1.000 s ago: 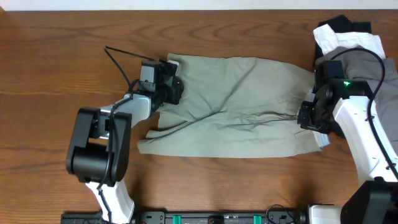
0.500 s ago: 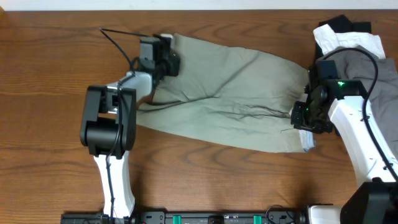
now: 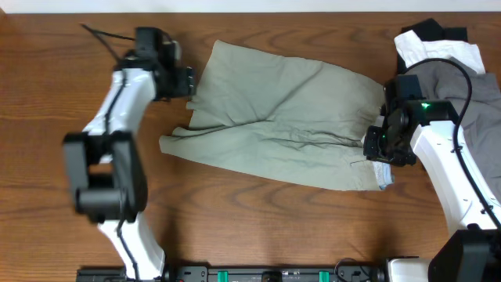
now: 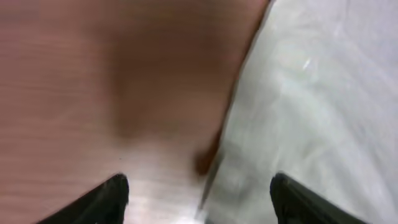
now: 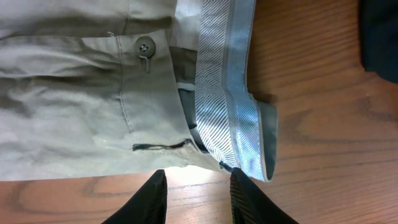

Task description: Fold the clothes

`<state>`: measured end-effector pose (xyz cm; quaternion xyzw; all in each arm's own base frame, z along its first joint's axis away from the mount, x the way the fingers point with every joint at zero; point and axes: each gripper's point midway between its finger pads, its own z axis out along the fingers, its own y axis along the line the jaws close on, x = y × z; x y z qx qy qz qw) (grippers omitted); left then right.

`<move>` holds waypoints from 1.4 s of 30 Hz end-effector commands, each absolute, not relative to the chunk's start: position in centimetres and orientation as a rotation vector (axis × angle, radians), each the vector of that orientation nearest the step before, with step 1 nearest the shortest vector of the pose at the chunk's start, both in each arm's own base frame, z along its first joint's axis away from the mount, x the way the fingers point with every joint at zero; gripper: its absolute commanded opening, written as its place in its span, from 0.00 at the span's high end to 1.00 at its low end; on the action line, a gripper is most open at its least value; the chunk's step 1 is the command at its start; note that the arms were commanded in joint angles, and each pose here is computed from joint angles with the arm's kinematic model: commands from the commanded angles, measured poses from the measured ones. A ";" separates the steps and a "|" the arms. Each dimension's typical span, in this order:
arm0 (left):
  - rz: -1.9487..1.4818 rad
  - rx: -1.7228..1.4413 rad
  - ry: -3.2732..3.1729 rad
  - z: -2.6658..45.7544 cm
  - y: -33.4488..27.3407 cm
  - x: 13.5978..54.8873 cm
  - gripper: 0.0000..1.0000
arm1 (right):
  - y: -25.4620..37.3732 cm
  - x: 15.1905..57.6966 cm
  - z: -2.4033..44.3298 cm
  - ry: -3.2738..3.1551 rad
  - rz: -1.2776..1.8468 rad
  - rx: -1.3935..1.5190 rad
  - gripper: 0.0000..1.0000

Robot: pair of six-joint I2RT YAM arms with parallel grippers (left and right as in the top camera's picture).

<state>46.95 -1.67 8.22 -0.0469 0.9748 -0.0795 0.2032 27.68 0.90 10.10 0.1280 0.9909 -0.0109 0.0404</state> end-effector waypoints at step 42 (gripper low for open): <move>-1.278 -0.347 2.924 12.4 -9.9 31.0 0.94 | 0.8 28.2 10.3 3.017 -0.052 0.342 0.67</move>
